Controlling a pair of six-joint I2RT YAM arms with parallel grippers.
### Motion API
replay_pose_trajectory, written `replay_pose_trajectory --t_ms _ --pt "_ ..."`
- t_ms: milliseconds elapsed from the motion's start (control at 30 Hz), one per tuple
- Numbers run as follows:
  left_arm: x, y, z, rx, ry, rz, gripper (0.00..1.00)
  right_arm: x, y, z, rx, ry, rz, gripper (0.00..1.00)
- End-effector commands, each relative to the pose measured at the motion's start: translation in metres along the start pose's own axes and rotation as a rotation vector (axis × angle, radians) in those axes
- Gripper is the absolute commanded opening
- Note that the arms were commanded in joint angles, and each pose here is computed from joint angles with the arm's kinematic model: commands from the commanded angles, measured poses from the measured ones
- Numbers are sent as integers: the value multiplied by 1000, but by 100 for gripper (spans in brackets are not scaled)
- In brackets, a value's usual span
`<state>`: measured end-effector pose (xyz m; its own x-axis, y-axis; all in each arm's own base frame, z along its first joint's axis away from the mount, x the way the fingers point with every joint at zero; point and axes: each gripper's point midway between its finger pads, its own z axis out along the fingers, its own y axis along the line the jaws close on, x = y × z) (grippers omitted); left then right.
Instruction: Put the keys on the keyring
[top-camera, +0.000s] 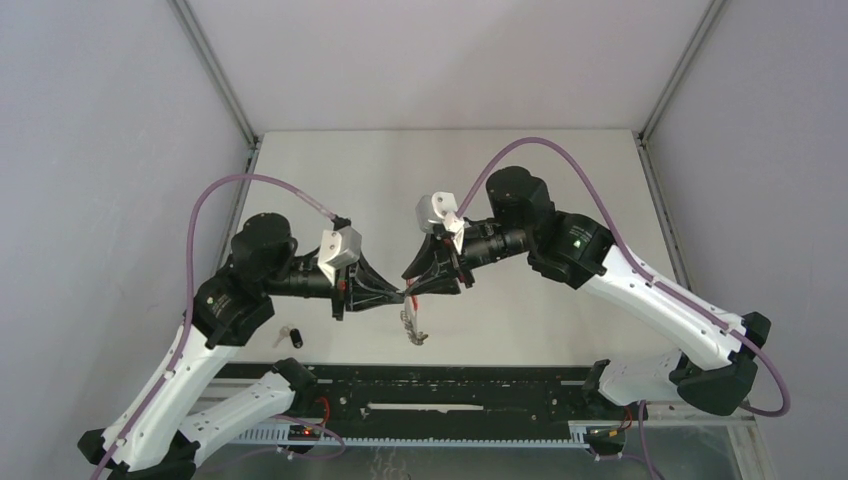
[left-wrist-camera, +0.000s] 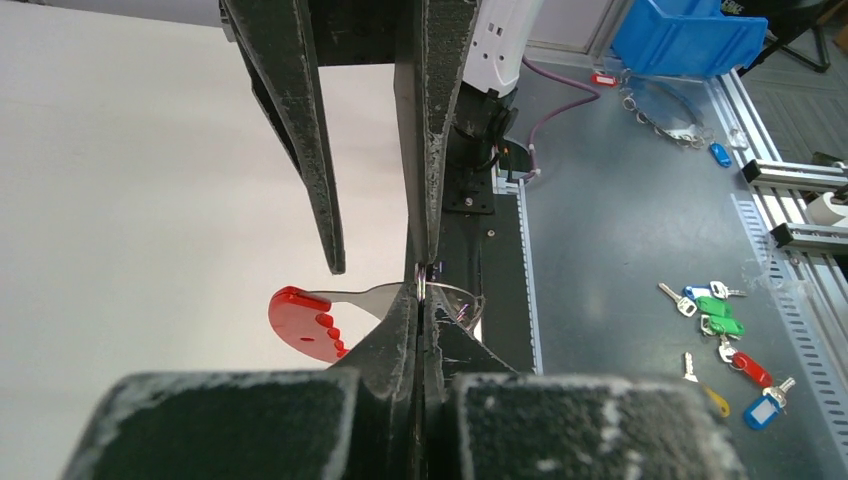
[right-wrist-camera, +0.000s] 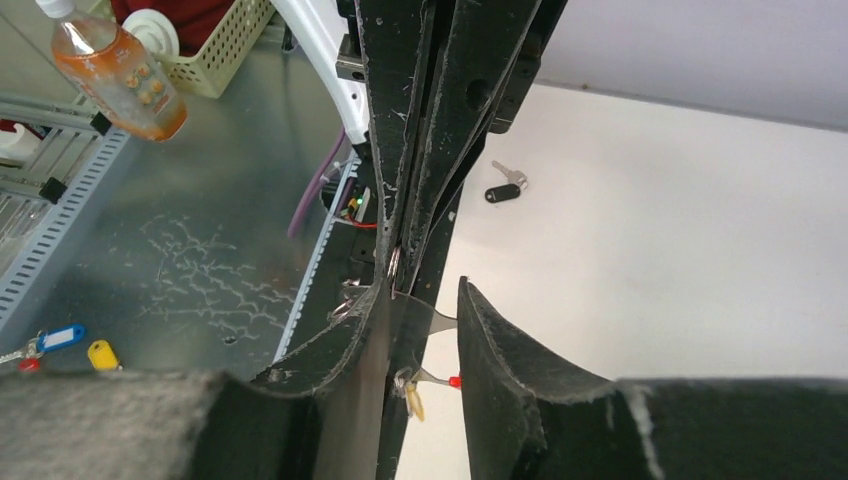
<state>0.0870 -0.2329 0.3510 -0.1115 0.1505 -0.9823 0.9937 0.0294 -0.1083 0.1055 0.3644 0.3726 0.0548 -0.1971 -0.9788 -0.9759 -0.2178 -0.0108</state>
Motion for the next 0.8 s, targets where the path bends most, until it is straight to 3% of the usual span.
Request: replay_pose_trajectory --t_ms 0,200,500,767 --pt "-31 -6 -8 -2 -67 108 0 -12 9 -3 -30 5 -40 37" --pt "-30 -6 -8 -4 -67 111 0 -17 6 2 -20 -12 -34 33" --pt "-27 1 -9 -42 -64 130 0 -24 13 4 -38 -34 -12 42" --pt "-27 4 -9 -63 -65 133 0 -27 13 8 -60 -53 9 37"
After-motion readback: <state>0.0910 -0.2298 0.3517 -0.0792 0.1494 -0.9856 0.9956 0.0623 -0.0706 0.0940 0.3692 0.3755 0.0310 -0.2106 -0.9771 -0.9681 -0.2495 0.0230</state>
